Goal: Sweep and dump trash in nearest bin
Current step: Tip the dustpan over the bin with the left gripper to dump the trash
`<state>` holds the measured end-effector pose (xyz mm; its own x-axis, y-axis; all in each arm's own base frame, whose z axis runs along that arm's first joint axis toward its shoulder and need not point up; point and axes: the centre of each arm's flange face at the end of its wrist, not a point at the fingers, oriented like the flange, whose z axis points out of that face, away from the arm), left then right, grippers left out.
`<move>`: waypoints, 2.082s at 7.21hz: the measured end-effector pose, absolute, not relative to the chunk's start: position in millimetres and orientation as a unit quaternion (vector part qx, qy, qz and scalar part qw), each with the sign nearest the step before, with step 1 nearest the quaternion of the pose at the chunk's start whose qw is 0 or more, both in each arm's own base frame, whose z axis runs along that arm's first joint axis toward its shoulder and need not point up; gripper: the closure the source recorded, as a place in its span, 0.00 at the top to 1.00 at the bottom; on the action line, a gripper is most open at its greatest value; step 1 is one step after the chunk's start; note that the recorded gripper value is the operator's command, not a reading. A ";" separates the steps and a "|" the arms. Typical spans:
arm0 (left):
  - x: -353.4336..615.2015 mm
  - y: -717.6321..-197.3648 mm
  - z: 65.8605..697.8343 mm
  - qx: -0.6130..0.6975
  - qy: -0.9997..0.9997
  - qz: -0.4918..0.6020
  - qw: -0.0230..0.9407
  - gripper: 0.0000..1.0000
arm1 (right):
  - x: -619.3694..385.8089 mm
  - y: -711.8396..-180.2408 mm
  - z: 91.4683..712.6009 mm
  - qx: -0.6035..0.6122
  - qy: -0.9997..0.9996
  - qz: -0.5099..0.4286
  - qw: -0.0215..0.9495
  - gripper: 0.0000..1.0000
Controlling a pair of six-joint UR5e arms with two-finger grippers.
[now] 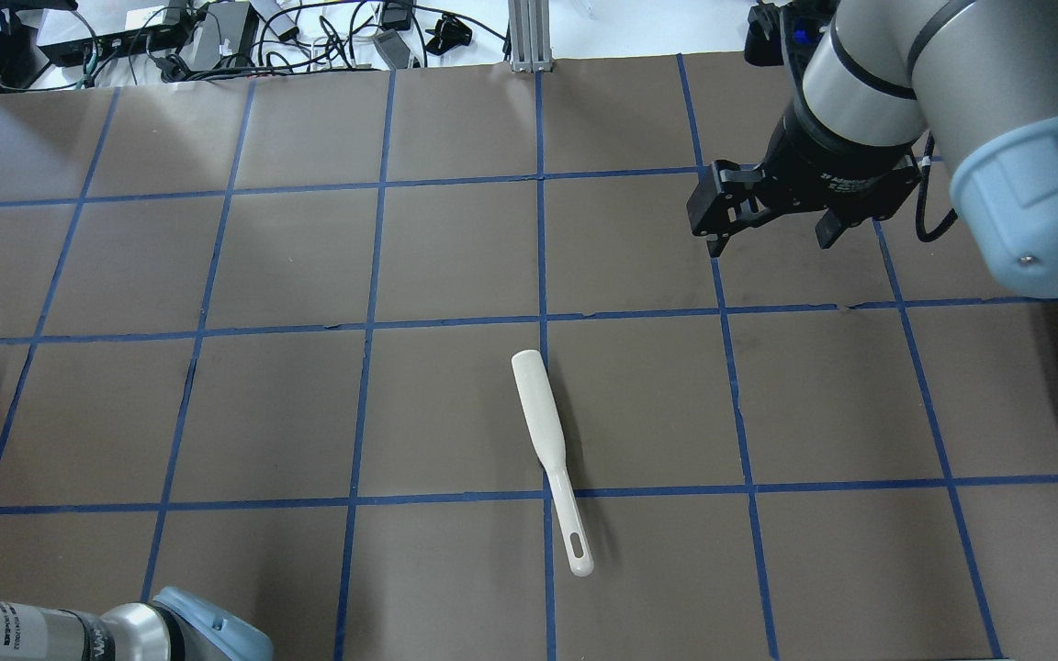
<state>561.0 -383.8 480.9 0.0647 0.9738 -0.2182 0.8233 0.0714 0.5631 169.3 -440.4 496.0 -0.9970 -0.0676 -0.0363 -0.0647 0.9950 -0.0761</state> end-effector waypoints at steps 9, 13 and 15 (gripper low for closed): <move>422.2 -460.3 531.3 0.721 0.624 0.155 0.258 0.00 | 167.7 -433.5 499.8 -0.039 0.998 -0.037 0.013 1.00; 264.4 -541.8 509.0 0.649 0.736 0.090 0.170 0.00 | 167.5 -431.5 497.3 -0.039 0.999 -0.026 0.013 1.00; 182.4 -570.0 486.1 0.528 0.837 0.056 0.132 0.00 | 167.4 -431.4 497.3 -0.039 0.999 -0.025 0.013 1.00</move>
<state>182.4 -570.0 486.1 -0.4086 0.8982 -0.1620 0.8689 0.4371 0.2322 167.4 -431.4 497.3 -0.9967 -0.0776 -0.0239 -0.0763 0.9958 -0.0514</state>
